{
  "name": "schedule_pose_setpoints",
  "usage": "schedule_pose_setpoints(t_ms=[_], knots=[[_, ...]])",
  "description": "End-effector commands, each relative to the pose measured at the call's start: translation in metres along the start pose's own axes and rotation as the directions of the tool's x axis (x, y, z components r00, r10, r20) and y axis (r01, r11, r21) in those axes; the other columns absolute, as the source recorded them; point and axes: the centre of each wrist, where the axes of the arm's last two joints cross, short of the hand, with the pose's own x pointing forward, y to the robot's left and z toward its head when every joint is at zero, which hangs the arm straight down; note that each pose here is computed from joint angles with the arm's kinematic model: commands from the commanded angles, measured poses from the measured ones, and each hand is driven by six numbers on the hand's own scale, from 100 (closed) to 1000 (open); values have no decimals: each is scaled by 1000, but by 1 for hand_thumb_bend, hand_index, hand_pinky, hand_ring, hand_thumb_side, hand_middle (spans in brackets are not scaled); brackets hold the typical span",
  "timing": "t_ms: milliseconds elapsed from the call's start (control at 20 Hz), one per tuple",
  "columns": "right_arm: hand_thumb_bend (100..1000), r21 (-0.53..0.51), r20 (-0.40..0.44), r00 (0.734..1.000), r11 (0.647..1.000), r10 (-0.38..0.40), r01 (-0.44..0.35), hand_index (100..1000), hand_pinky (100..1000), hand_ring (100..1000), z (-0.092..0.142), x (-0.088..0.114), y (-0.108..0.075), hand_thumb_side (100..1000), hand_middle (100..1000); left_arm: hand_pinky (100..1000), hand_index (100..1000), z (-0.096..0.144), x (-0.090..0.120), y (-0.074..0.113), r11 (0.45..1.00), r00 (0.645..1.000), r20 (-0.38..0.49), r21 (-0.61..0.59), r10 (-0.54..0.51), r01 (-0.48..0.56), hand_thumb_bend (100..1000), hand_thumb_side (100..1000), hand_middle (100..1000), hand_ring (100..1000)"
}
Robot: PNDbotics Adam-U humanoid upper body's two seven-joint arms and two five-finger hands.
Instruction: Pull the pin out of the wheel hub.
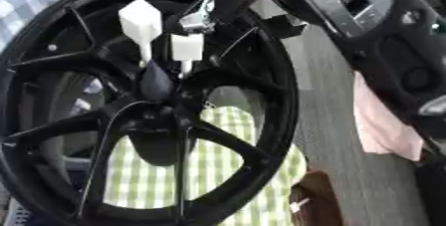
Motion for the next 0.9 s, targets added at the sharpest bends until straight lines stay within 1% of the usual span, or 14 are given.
schedule_pose_setpoints(t_ms=[50, 150, 200, 250, 300, 450, 800, 900], knots=[[395, -5, -27, 999, 999, 45, -45, 864, 907, 875, 3, -3, -6, 522, 832, 729, 784, -5, 8, 1, 1000, 999, 33, -10, -4, 4, 100, 717, 582, 640], [420, -4, -36, 998, 999, 53, -53, 868, 907, 877, 5, -4, -6, 527, 836, 729, 784, -5, 8, 1, 1000, 999, 32, -9, -4, 4, 100, 717, 582, 640], [452, -2, -39, 998, 998, 57, -57, 874, 906, 878, 5, -4, -5, 532, 838, 729, 784, -5, 8, 1, 1000, 999, 32, -8, -4, 4, 100, 717, 582, 640], [455, 3, -41, 997, 998, 61, -61, 874, 906, 878, 6, -4, -5, 533, 838, 729, 784, -5, 8, 1, 1000, 999, 32, -8, -3, 4, 100, 717, 582, 640], [482, 7, -44, 997, 998, 65, -65, 875, 904, 878, 6, -4, -5, 537, 838, 729, 784, -5, 8, 1, 1000, 999, 32, -9, -2, 2, 100, 717, 582, 640], [508, 19, -54, 995, 997, 82, -81, 879, 900, 876, 6, -5, -4, 540, 834, 729, 784, -5, 8, 0, 1000, 1000, 31, -9, -1, 1, 100, 717, 582, 640], [523, 35, -75, 992, 995, 100, -98, 867, 896, 872, 6, -11, 1, 529, 809, 730, 784, -5, 8, -1, 1000, 1000, 31, -10, 2, -1, 100, 719, 582, 640], [527, 38, -78, 992, 995, 100, -97, 853, 894, 870, 5, -12, 2, 518, 780, 730, 784, -5, 8, -1, 1000, 1000, 31, -10, 2, -2, 100, 719, 582, 640]])
